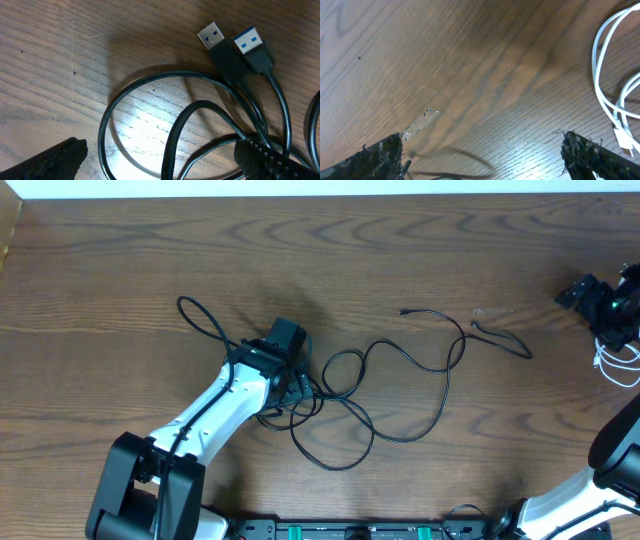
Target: Untangle cables
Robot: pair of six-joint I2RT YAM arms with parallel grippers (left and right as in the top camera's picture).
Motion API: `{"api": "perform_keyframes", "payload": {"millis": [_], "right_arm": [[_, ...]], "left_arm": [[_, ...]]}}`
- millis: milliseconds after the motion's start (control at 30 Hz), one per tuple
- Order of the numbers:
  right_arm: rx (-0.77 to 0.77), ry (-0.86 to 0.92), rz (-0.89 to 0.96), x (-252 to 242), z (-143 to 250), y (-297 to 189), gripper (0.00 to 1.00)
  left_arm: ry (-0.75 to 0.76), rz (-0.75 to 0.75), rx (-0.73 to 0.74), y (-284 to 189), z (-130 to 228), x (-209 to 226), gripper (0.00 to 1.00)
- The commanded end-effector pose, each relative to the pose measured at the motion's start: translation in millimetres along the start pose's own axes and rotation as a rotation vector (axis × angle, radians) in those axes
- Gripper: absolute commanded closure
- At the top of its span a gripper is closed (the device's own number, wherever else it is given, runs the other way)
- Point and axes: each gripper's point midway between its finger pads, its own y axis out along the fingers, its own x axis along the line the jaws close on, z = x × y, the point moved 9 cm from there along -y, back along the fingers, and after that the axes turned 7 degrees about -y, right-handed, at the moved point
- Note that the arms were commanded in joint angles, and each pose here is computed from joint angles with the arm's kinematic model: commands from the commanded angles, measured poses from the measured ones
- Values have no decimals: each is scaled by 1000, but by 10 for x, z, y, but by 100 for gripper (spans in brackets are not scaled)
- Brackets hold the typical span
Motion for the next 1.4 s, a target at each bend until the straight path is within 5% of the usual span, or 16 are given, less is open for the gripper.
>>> {"api": "perform_keyframes", "payload": {"millis": [0, 800, 1133, 1167, 1233, 1367], "right_arm": [[-11, -2, -16, 38, -48, -20, 1], [-15, 8, -21, 42, -54, -21, 1], [299, 130, -147, 145, 421, -87, 1], [327, 128, -154, 161, 468, -94, 3], [390, 114, -162, 214, 571, -111, 35], [463, 29, -252, 476, 708, -103, 80]], "left_arm": [[-3, -23, 8, 46, 15, 36, 1], [-3, -23, 8, 46, 15, 36, 1], [-2, -23, 8, 46, 15, 35, 1], [-3, -23, 8, 46, 15, 36, 1], [-2, -23, 8, 46, 15, 36, 1], [-3, -23, 8, 46, 15, 35, 1]]}}
